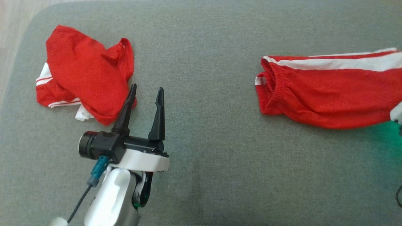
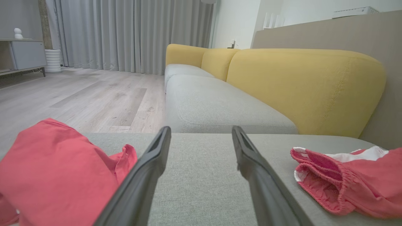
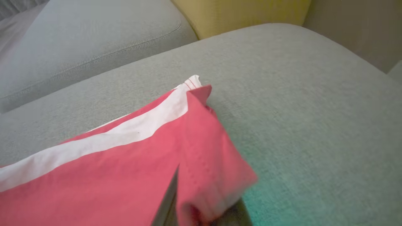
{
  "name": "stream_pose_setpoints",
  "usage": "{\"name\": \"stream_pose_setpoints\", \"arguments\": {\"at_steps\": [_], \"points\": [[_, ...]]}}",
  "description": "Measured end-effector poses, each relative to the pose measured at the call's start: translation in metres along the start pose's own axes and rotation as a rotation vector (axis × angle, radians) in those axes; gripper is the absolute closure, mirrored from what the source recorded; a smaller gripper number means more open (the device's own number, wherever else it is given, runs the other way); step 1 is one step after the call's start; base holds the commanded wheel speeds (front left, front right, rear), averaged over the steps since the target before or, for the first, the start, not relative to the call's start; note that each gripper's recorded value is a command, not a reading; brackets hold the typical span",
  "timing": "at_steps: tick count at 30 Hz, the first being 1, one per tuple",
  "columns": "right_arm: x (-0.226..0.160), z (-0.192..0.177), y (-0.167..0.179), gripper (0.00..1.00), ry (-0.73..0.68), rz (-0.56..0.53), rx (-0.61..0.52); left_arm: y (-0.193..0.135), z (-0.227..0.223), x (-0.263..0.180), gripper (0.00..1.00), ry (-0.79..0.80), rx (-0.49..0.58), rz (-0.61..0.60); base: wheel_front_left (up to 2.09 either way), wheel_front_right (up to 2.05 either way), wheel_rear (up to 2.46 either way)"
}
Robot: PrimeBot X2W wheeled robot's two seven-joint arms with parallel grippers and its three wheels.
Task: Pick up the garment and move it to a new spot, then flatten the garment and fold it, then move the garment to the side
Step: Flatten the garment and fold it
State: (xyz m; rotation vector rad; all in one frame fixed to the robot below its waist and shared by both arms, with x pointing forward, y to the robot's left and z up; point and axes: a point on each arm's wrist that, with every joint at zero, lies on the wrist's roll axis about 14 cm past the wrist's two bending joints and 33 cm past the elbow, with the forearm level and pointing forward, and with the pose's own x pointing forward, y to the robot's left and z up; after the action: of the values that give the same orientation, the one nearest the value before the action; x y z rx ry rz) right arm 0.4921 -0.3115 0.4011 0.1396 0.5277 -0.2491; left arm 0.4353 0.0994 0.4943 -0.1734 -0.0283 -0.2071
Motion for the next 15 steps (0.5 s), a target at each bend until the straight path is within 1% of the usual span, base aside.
{"name": "stream_pose_setpoints", "arguments": {"at_steps": [3,6,8,15], "points": [[-0.005,-0.003,-0.011,1.00,-0.019,-0.026,0.037,-0.003,0.001,0.001,0.00,-0.004,-0.002,-0.011,0.00,0.00,0.00],[-0.006,0.004,-0.007,1.00,-0.062,-0.018,0.048,-0.004,0.002,-0.001,0.00,-0.004,-0.001,-0.014,0.00,0.00,0.00],[-0.008,0.008,0.005,1.00,-0.089,0.008,0.057,-0.004,0.001,-0.003,0.00,0.000,0.001,-0.015,0.00,0.00,0.00],[-0.021,0.032,0.083,1.00,-0.183,0.190,0.080,-0.006,0.011,-0.011,0.00,-0.021,0.015,-0.018,0.00,0.00,0.00]]}}
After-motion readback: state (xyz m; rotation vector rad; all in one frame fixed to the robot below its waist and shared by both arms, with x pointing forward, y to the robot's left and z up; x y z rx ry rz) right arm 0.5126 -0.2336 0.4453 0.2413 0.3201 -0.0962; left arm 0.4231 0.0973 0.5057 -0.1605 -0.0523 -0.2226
